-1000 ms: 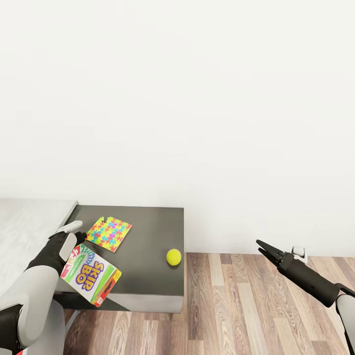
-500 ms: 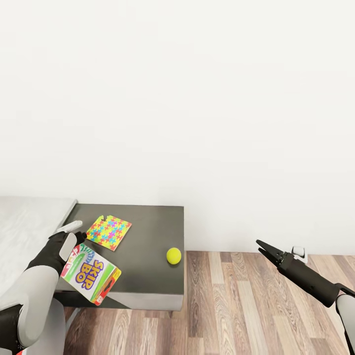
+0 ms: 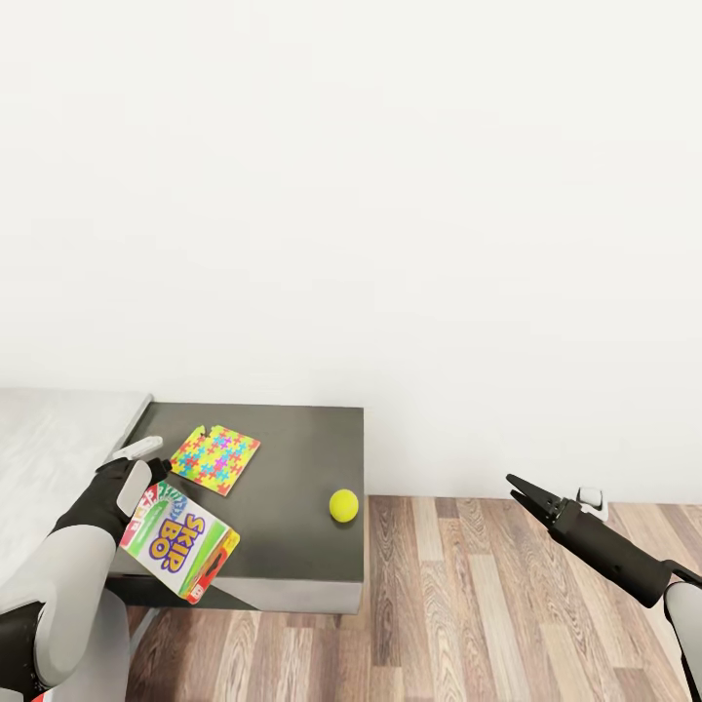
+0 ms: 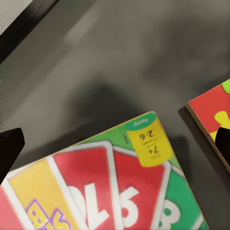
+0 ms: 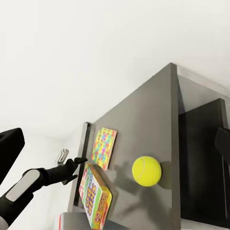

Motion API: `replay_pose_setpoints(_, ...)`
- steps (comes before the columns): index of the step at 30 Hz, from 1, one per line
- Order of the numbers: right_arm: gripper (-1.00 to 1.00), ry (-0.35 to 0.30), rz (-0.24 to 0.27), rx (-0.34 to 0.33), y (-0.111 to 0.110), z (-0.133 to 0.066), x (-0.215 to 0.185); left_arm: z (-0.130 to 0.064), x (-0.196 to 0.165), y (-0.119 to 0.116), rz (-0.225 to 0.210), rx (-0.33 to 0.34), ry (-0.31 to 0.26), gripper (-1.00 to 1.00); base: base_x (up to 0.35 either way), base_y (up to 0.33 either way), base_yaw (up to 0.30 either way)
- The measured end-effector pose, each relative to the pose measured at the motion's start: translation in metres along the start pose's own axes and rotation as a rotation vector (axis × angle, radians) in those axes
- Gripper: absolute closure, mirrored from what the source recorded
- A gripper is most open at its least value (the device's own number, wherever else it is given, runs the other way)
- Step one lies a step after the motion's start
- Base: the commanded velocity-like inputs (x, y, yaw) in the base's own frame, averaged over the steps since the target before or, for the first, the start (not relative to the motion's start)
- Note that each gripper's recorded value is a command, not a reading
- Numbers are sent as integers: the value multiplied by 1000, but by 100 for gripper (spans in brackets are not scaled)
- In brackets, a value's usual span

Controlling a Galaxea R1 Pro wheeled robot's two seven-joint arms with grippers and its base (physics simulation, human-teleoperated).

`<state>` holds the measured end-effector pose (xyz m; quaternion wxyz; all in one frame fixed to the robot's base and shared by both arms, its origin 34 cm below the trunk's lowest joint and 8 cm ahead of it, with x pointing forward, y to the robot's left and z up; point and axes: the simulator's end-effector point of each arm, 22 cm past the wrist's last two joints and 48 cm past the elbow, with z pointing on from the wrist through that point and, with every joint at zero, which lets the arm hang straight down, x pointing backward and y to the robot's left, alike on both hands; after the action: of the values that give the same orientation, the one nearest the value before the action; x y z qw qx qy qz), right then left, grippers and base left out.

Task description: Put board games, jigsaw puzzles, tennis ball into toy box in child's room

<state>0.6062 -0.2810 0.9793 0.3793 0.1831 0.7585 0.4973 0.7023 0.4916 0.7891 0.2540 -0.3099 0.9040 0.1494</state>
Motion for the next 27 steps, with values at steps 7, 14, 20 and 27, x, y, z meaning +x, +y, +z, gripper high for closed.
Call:
replay_pose_setpoints(7, -100, 3, 4, 5, -3, 1, 2, 3, 4, 0, 3, -3, 6, -100, 0, 0, 0)
replay_pose_setpoints(14, -100, 8, 11, 12, -8, 2, 4, 7, 9, 0, 8, -8, 14, -100, 0, 0, 0)
replay_pose_setpoints(20, -100, 13, 17, 18, -12, 3, 6, 11, 13, 1, 11, -11, 20, -100, 0, 0, 0)
replay_pose_setpoints(27, -100, 15, 20, 21, -14, 3, 7, 13, 16, 1, 13, -13, 24, -100, 0, 0, 0)
